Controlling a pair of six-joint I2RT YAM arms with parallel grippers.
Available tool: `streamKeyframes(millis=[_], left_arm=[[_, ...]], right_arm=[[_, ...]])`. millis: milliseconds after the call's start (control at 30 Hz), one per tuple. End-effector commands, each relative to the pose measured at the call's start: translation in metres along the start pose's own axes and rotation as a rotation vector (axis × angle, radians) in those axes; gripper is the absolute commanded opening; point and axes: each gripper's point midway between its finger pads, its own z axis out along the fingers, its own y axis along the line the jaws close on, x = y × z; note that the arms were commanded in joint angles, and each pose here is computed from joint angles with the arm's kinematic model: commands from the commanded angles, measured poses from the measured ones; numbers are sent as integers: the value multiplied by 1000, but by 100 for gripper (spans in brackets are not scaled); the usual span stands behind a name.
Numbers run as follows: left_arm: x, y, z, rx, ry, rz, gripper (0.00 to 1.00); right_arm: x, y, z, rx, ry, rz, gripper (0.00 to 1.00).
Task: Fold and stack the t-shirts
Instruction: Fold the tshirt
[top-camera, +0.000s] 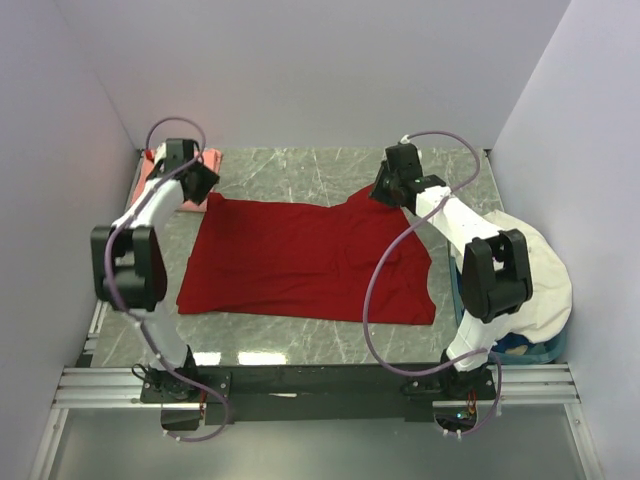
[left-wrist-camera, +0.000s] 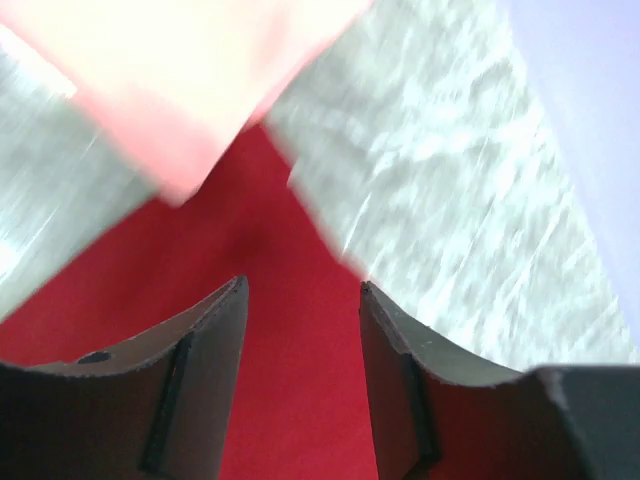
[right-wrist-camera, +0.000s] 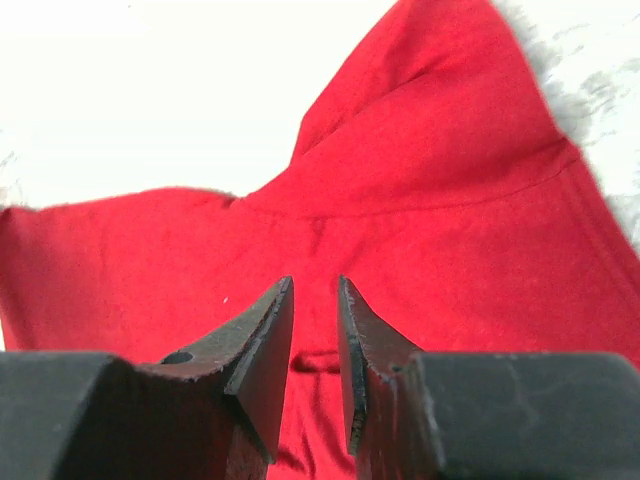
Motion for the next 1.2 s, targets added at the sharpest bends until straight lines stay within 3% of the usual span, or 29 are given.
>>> streamKeyframes(millis=[0, 200, 333, 567, 1167], left_arm=[[-6, -10, 25, -82, -24, 6, 53], [-14, -13, 81, -174, -53, 12, 49], [-18, -11, 96, -227, -91, 32, 48], [-20, -8, 99, -318, -173, 140, 46], [7, 12, 120, -427, -161, 246, 36]], right_arm=[[-22, 1, 6, -28, -27, 36, 31], [-40, -19, 22, -37, -17, 82, 31], [-45, -30, 32, -36, -11, 100, 31], [-45, -45, 40, -33, -2, 130, 31], [-61, -66, 60, -55, 30, 205, 32]])
